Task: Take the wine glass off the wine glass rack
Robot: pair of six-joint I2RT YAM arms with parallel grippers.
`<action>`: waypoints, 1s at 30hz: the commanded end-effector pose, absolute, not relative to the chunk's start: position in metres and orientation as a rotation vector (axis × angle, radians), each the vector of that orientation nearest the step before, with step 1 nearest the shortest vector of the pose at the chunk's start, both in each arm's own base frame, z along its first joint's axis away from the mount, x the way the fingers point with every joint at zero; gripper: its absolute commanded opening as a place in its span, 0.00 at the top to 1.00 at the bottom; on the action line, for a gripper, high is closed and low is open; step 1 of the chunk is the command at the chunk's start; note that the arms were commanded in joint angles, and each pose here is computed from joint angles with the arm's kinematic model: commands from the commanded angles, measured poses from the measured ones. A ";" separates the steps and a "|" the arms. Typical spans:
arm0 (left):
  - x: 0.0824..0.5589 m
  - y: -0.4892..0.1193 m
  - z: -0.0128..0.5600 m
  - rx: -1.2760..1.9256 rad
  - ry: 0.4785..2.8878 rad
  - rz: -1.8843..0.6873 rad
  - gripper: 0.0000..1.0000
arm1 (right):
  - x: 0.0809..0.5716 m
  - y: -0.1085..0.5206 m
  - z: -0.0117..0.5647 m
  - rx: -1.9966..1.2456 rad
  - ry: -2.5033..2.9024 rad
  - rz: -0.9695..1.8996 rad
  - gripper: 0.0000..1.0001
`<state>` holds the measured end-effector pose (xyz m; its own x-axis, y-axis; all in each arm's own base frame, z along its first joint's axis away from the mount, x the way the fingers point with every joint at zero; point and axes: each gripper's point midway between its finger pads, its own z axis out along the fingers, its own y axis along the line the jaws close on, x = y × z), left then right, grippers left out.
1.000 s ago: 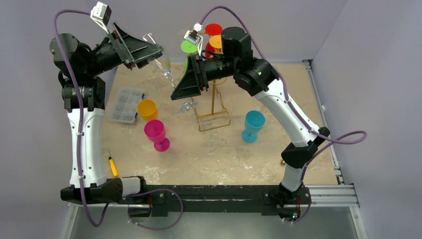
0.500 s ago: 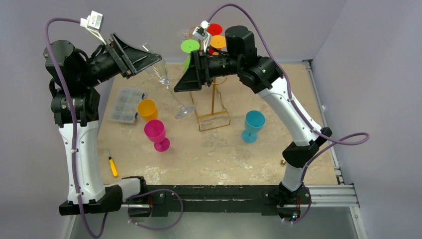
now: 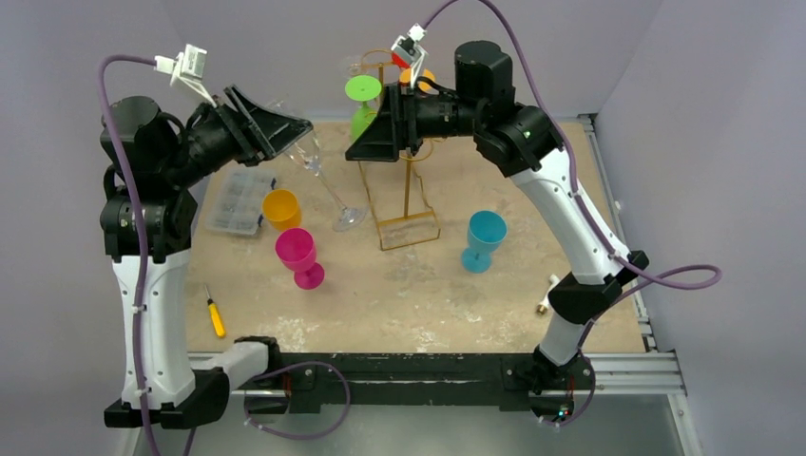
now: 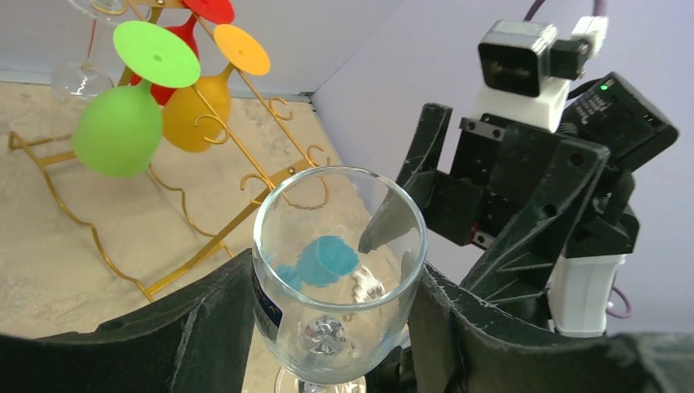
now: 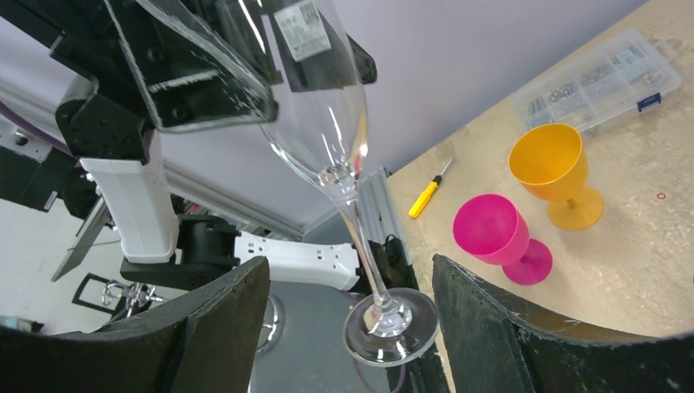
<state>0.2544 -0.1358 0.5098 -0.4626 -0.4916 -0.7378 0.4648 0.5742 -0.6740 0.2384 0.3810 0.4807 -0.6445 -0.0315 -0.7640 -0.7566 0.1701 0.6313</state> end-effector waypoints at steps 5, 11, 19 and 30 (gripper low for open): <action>0.256 -0.122 0.507 -0.016 1.579 -0.927 1.00 | 0.234 0.367 0.504 -0.739 1.745 1.487 0.28; 0.257 -0.113 0.498 -0.012 1.499 -0.830 1.00 | 0.236 0.367 0.502 -0.733 1.752 1.485 0.28; 0.262 -0.107 0.482 -0.002 1.500 -0.724 1.00 | 0.238 0.367 0.501 -0.726 1.757 1.485 0.28; 0.280 -0.119 0.441 0.126 1.638 -0.557 1.00 | 0.239 0.368 0.498 -0.717 1.766 1.484 0.29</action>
<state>0.2723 -0.1182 0.4354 -0.2210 -0.3206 -0.9211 0.3941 0.8345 -0.3850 0.2422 0.3760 0.4798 -0.6406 -0.0133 -0.7678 -0.7548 0.1950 0.6263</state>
